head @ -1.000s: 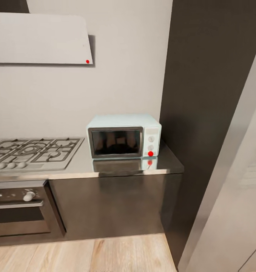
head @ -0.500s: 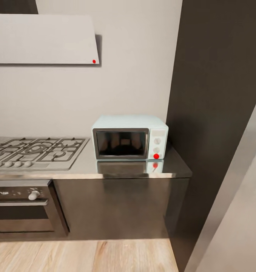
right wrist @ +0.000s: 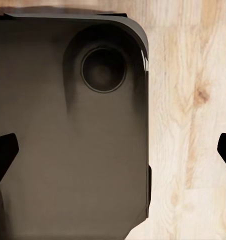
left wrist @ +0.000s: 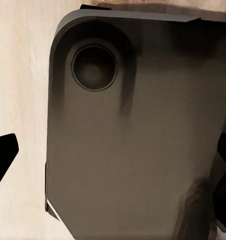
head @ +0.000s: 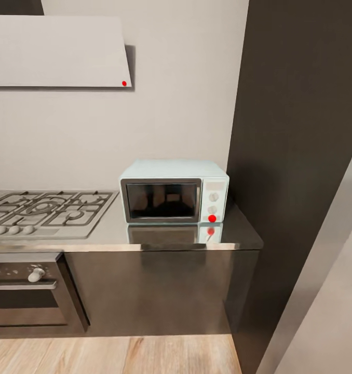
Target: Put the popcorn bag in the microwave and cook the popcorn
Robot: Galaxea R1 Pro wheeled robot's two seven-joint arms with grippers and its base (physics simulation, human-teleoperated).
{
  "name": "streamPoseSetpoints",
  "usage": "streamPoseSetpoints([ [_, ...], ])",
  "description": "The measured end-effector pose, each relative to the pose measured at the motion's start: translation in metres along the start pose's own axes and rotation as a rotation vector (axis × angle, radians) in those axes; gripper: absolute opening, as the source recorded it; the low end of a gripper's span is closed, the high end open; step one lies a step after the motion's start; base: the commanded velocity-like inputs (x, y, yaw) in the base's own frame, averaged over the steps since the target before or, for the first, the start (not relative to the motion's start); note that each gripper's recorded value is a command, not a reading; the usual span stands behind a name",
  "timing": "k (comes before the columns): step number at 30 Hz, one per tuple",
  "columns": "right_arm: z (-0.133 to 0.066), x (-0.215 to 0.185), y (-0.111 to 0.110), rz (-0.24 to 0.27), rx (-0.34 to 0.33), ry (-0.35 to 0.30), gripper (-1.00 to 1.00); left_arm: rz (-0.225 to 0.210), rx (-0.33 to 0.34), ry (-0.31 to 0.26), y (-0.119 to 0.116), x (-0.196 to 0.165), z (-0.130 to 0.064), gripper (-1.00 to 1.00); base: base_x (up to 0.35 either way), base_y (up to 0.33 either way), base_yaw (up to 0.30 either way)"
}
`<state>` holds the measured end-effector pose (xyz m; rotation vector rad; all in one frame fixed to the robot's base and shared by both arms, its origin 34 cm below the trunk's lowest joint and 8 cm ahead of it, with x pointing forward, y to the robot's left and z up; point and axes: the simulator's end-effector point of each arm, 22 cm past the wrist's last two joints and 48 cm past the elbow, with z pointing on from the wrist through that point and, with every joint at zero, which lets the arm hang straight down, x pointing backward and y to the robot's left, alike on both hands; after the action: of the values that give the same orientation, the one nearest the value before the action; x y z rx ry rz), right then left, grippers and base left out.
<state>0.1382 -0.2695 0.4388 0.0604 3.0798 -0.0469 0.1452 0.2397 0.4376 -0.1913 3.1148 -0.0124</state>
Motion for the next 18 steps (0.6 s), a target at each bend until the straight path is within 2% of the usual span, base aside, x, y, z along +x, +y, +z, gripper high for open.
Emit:
streamPoseSetpoints([
  [11,0.0000,0.0010,-0.0012,0.011,0.003,0.005,1.00,0.000,0.000,0.000,-0.0001,0.0000,0.0000,1.00,0.000,0.000,0.000],
  [15,0.0000,0.0010,-0.0005,0.001,0.002,0.005,1.00,-0.001,0.000,0.001,-0.0002,0.0003,0.0000,1.00,0.000,0.000,0.000],
  [18,0.0005,-0.0087,0.0033,-0.013,-0.012,-0.018,1.00,0.000,0.000,0.000,-0.0002,0.0001,0.0000,1.00,0.000,0.000,0.000],
])
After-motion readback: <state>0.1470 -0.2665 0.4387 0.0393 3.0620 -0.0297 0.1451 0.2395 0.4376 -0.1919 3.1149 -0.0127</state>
